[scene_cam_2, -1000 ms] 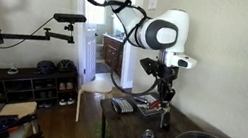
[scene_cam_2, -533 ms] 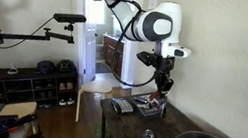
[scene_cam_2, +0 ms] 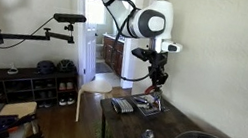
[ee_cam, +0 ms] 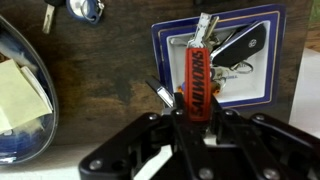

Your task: Pick the keys on the table and place them in the box

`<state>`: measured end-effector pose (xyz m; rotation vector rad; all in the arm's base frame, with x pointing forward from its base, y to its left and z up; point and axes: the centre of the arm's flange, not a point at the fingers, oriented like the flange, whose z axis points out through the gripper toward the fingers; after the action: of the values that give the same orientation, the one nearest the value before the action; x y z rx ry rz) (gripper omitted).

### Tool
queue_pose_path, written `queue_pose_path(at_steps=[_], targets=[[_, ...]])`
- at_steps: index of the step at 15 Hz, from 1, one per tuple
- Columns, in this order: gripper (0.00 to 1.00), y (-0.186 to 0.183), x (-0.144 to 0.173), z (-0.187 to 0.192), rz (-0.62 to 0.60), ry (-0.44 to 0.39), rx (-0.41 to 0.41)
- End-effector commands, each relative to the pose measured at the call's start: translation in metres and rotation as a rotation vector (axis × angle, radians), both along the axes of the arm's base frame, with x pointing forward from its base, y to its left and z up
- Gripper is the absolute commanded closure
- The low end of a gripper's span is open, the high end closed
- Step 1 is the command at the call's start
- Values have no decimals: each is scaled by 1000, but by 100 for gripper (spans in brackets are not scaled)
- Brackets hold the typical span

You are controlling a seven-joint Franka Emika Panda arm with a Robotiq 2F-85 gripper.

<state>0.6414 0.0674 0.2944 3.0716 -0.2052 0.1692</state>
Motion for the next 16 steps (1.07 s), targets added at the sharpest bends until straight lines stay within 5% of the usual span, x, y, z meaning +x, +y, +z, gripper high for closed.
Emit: queue_pose_path(at_steps=[1,6,16], targets=[[92,13,-12,15,61,-17,-12],[92,27,-13,12,111,-12,-19],[93,17,-17,-68,158,144,-18]])
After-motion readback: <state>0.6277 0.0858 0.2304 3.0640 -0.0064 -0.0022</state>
